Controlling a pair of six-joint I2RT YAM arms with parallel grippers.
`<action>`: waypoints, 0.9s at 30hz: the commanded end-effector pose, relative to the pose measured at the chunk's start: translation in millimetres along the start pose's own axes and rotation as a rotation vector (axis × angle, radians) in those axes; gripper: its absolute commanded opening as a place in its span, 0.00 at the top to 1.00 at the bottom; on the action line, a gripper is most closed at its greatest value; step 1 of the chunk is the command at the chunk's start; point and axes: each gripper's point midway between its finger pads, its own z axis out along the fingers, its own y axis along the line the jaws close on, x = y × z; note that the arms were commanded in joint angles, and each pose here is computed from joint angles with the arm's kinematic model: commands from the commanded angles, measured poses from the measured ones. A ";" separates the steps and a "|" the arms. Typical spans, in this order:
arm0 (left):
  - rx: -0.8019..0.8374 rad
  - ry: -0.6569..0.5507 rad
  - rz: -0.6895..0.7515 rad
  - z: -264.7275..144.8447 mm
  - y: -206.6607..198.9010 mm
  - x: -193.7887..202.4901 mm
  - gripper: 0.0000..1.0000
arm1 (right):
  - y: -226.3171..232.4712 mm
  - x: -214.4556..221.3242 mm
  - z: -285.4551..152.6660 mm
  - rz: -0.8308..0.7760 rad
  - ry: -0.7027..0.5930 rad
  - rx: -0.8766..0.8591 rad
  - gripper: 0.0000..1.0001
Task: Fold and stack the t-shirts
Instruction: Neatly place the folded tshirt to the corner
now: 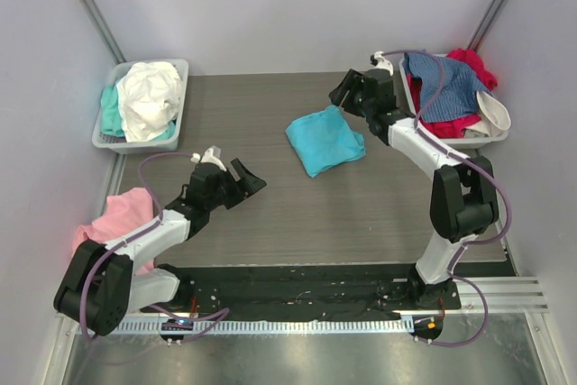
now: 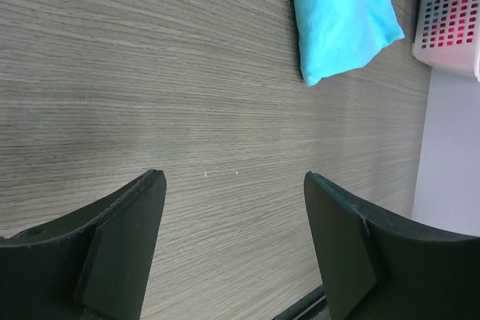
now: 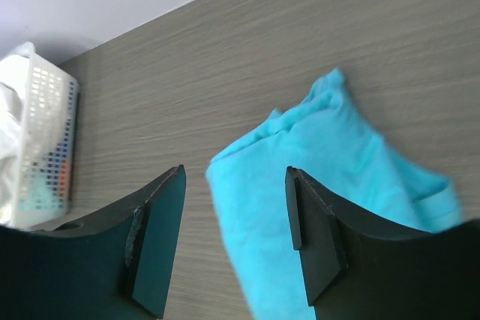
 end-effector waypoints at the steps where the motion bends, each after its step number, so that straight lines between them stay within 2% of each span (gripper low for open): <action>1: 0.048 -0.028 0.035 -1.7 -16.4 -11.3 0.21 | -32.9 2.6 14.9 -0.229 0.132 0.034 0.37; 2: 0.045 -0.026 0.036 -1.9 -15.4 -10.2 0.21 | -50.8 17.9 27.3 -0.298 0.191 0.066 0.37; 4: 0.044 -0.023 0.035 -2.5 -14.3 -9.2 0.21 | -63.7 21.2 35.3 -0.356 0.242 0.114 0.36; 9: 0.044 -0.017 0.039 -4.2 -14.6 -7.9 0.21 | -86.6 57.2 59.4 -0.430 0.380 0.077 0.36; 21: 0.031 -0.024 0.046 -8.2 -12.3 -9.2 0.21 | -105.0 69.8 66.1 -0.421 0.399 0.096 0.35; 27: 0.031 -0.022 0.045 -8.6 -12.3 -8.8 0.21 | -118.3 92.8 70.5 -0.415 0.489 0.089 0.34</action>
